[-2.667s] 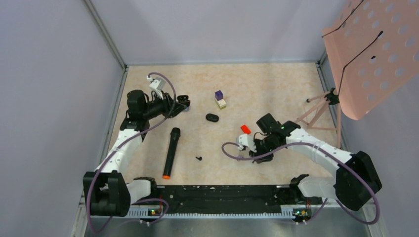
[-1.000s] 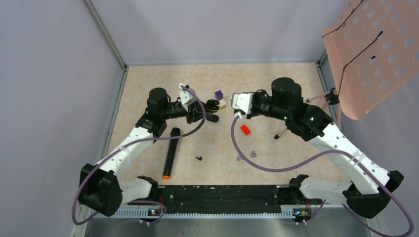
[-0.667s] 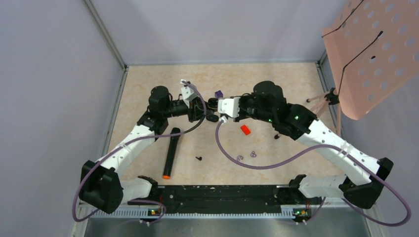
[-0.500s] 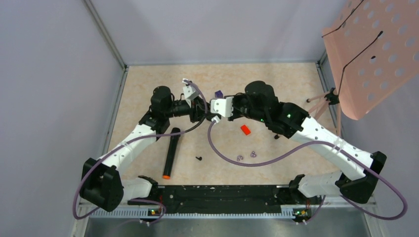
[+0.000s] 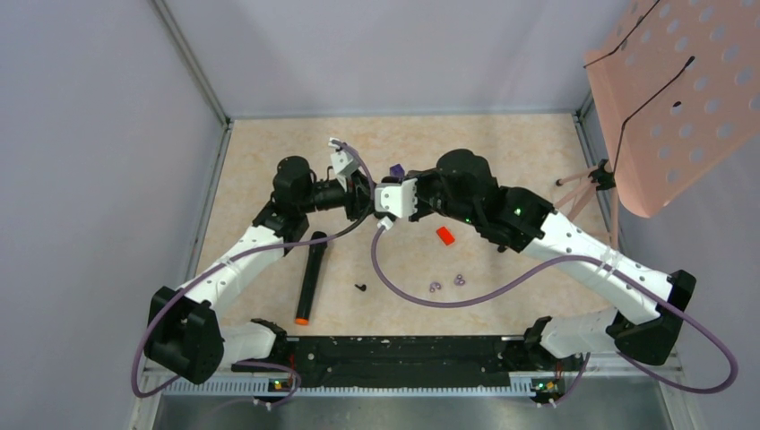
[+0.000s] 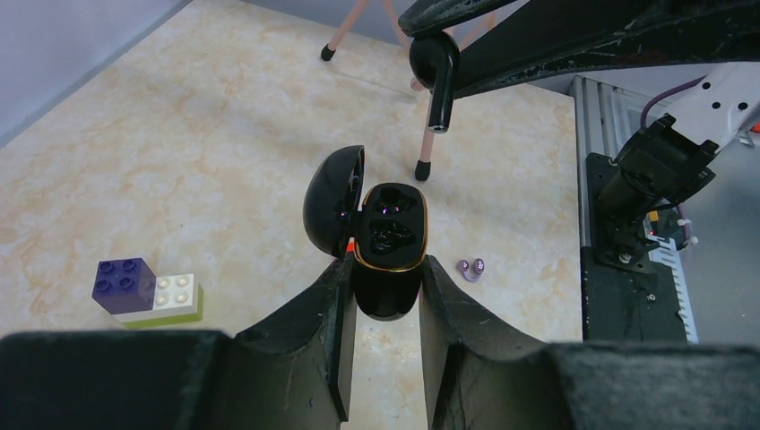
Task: Insert the wireless bluetooth earbuds into the charging case
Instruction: Place the earbud at the center of the board, then pick up the earbud from the center of the board.
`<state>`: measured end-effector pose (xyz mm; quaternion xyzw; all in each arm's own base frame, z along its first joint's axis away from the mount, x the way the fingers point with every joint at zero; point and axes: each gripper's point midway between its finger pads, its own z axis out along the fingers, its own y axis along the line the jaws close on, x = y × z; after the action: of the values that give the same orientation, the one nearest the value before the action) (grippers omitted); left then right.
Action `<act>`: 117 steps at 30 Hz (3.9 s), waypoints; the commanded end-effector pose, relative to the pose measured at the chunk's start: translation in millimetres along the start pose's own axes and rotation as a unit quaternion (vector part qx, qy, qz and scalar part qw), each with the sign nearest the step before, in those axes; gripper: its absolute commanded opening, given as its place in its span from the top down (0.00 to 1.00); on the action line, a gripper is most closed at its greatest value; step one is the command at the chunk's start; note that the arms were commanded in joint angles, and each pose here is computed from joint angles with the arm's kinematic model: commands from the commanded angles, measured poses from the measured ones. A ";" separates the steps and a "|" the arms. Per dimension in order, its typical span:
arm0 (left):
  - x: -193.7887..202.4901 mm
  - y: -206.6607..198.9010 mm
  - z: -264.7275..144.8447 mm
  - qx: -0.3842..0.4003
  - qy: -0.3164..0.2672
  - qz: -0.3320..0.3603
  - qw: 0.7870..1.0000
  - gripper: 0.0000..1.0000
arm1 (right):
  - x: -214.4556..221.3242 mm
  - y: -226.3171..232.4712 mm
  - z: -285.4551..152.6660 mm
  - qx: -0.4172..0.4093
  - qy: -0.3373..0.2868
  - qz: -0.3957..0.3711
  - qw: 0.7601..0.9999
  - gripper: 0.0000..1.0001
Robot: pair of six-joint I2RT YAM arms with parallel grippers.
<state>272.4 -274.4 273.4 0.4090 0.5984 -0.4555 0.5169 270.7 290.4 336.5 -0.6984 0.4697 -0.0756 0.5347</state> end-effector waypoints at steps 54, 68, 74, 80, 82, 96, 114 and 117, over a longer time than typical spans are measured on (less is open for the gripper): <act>10.2 67.2 -76.6 -0.204 -0.033 -0.168 0.964 1.00 | 106.9 264.5 75.5 -0.326 -0.299 -0.317 0.839 0.56; 15.5 86.3 -107.1 -0.318 -0.045 -0.200 0.926 1.00 | 96.9 159.4 54.3 -0.225 0.081 0.378 0.894 0.57; 17.7 96.5 -117.1 -0.348 -0.038 -0.206 0.914 1.00 | 105.4 190.1 77.5 -0.228 0.291 0.612 0.700 0.60; 17.5 101.2 -120.7 -0.359 -0.032 -0.209 0.909 1.00 | 92.7 194.8 91.1 -0.214 0.339 0.668 0.627 0.53; 17.0 102.1 -121.5 -0.361 -0.031 -0.210 0.908 1.00 | 90.5 204.9 92.5 -0.221 0.360 0.671 0.609 0.53; 10.3 100.4 -125.1 -0.363 -0.003 -0.209 0.908 1.00 | 84.6 274.2 98.5 -0.277 0.435 0.708 0.483 0.59; 16.3 98.6 -125.3 -0.363 -0.003 -0.215 0.907 1.00 | 101.3 300.8 109.3 -0.268 0.475 0.698 0.464 0.68; 15.3 97.3 -126.3 -0.364 -0.004 -0.214 0.906 1.00 | 105.6 298.7 113.3 -0.259 0.477 0.695 0.472 0.73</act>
<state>328.9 -129.8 235.0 0.0460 0.8093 -0.3107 0.4964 213.1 292.4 19.5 -0.1029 0.9757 0.1514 -0.1203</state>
